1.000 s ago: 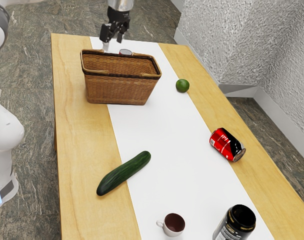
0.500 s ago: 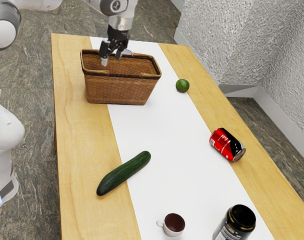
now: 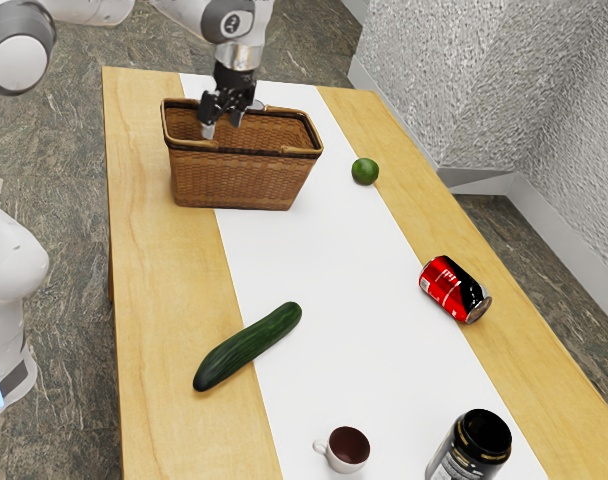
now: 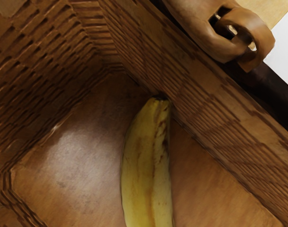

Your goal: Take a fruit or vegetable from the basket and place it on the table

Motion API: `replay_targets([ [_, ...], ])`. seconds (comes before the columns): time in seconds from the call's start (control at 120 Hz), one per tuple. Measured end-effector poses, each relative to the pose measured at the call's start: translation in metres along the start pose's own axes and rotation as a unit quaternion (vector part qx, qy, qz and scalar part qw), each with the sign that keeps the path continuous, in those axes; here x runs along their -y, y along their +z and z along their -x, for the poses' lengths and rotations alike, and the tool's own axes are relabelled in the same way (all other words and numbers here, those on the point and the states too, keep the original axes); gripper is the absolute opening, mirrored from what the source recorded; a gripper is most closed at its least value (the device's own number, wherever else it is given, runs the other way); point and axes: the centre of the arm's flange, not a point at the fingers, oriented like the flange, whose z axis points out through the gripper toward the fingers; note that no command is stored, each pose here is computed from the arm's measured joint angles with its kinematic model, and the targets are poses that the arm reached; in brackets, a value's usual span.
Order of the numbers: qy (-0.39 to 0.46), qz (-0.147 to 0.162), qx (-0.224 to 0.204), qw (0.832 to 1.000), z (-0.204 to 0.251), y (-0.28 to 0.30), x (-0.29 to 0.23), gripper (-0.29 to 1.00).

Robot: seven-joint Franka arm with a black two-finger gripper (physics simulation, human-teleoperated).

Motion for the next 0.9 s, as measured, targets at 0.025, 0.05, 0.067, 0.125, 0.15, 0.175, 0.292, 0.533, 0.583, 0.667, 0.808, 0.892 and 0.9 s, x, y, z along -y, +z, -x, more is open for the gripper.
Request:
replay_targets([
  [0.025, 0.002, 0.001, 0.0, 1.0, 0.002, 0.002, -0.002, 0.7],
  [0.05, 0.005, 0.002, 0.001, 1.0, 0.004, 0.004, -0.003, 0.7],
  [0.067, 0.007, 0.003, 0.001, 1.0, 0.005, 0.005, -0.004, 0.7],
  [0.125, 0.012, 0.005, 0.002, 1.0, 0.01, 0.009, -0.008, 0.7],
  [0.15, 0.015, 0.006, 0.003, 1.0, 0.013, 0.01, -0.009, 0.7],
  [0.175, 0.014, 0.008, 0.005, 1.0, 0.015, 0.011, -0.009, 0.7],
  [0.292, 0.006, 0.012, 0.013, 1.0, 0.02, 0.013, -0.01, 0.7],
  [0.533, -0.014, -0.008, 0.013, 1.0, 0.018, 0.04, -0.005, 0.7],
  [0.583, -0.016, -0.009, 0.013, 1.0, 0.018, 0.042, -0.005, 0.7],
  [0.667, -0.016, -0.01, 0.013, 1.0, 0.022, 0.045, -0.005, 0.7],
  [0.808, -0.01, -0.013, 0.011, 1.0, 0.026, 0.049, -0.004, 0.7],
  [0.892, -0.008, -0.017, 0.01, 1.0, 0.027, 0.054, -0.003, 0.7],
  [0.9, -0.008, -0.017, 0.01, 1.0, 0.027, 0.054, -0.003, 0.7],
])
